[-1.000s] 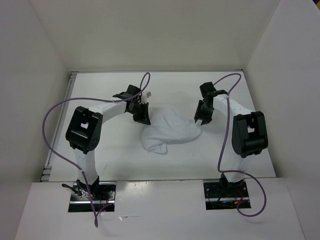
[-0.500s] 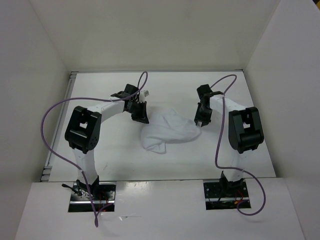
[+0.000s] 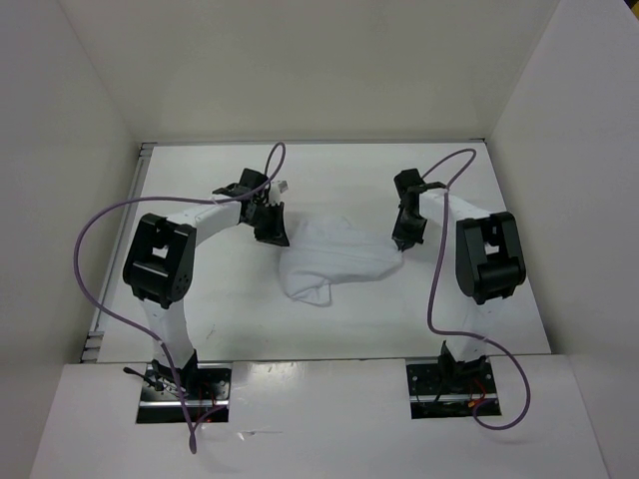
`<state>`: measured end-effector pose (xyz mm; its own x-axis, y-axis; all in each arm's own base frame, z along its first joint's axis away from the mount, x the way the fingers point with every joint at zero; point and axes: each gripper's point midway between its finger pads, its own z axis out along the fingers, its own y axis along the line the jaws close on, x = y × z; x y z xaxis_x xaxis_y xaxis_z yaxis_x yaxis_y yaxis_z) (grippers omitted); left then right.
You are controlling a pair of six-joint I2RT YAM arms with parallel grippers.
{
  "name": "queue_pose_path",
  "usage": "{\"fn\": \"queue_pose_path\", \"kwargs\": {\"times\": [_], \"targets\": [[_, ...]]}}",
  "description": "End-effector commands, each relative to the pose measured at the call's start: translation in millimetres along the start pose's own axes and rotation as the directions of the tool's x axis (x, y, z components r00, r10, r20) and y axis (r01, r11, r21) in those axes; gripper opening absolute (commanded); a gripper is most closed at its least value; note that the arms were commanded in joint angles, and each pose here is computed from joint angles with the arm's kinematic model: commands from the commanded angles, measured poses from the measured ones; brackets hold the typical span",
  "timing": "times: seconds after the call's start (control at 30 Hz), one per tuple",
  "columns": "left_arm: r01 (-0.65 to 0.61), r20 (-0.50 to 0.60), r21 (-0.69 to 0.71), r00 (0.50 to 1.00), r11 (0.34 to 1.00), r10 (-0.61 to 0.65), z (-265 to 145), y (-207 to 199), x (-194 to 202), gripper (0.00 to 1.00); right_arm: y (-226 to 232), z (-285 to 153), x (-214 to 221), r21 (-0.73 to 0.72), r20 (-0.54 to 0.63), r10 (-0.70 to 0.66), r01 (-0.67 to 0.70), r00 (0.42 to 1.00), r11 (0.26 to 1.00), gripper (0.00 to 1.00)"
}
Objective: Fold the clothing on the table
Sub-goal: Flatten the skirt out
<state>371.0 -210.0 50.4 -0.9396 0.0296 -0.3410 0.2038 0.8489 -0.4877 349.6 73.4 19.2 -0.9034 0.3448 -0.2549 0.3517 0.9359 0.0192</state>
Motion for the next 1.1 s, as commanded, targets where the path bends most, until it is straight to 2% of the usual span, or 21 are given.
{"fn": "queue_pose_path", "kwargs": {"times": [0.0, 0.07, 0.1, 0.13, 0.17, 0.2, 0.27, 0.33, 0.53, 0.67, 0.8, 0.9, 1.07], "targets": [[-0.010, 0.052, -0.053, 0.999, 0.999, 0.013, -18, 11, -8, 0.00, -33, -22, -24, 0.106, 0.120, 0.063, -0.076, 0.991, 0.992, 0.00], [-0.006, 0.039, -0.042, 0.999, 0.999, 0.008, -15, 11, -5, 0.00, -31, -22, -21, 0.099, 0.108, 0.076, -0.086, 0.991, 0.991, 0.00], [-0.006, 0.026, -0.008, 1.000, 1.000, 0.007, -12, 6, -5, 0.01, -30, -19, -18, 0.096, 0.093, 0.075, -0.084, 0.993, 0.992, 0.06], [-0.001, 0.009, 0.010, 1.000, 1.000, 0.001, -8, 5, -1, 0.10, -28, -16, -16, 0.088, 0.075, 0.065, -0.072, 0.995, 0.993, 0.19], [-0.005, 0.011, 0.031, 1.000, 1.000, 0.005, -10, 0, -4, 0.34, -23, -16, -15, 0.062, 0.069, 0.067, -0.072, 0.995, 0.996, 0.24], [-0.018, 0.025, 0.067, 1.000, 0.998, 0.016, -9, -7, -8, 0.64, -16, -22, -19, 0.017, 0.080, 0.063, -0.064, 0.995, 0.998, 0.24], [-0.035, 0.053, 0.085, 0.998, 0.996, 0.031, -14, -13, -14, 0.78, -11, -35, -27, -0.025, 0.119, 0.072, -0.069, 0.990, 0.997, 0.37], [-0.071, 0.119, 0.089, 0.991, 0.994, 0.060, -28, -23, -34, 0.84, -8, -58, -38, -0.064, 0.180, 0.076, -0.066, 0.981, 0.996, 0.39], [-0.169, 0.195, 0.049, 0.968, 0.984, 0.156, -29, -21, -75, 0.81, -7, -77, -41, -0.092, 0.210, 0.074, -0.056, 0.975, 0.994, 0.41], [-0.208, 0.153, 0.055, 0.968, 0.977, 0.197, -5, -10, -76, 0.69, -7, -77, -41, -0.092, 0.210, 0.074, -0.056, 0.975, 0.994, 0.41], [-0.234, 0.117, 0.113, 0.968, 0.966, 0.221, 15, -8, -68, 0.65, -13, -78, -36, -0.072, 0.201, 0.061, -0.048, 0.978, 0.996, 0.41], [-0.228, 0.085, 0.138, 0.972, 0.964, 0.218, 26, -4, -60, 0.57, -15, -79, -35, -0.065, 0.207, 0.062, -0.049, 0.976, 0.997, 0.41], [-0.209, 0.077, 0.215, 0.977, 0.954, 0.196, 38, -9, -49, 0.55, -17, -79, -31, -0.060, 0.199, 0.060, -0.049, 0.978, 0.997, 0.41]]}}
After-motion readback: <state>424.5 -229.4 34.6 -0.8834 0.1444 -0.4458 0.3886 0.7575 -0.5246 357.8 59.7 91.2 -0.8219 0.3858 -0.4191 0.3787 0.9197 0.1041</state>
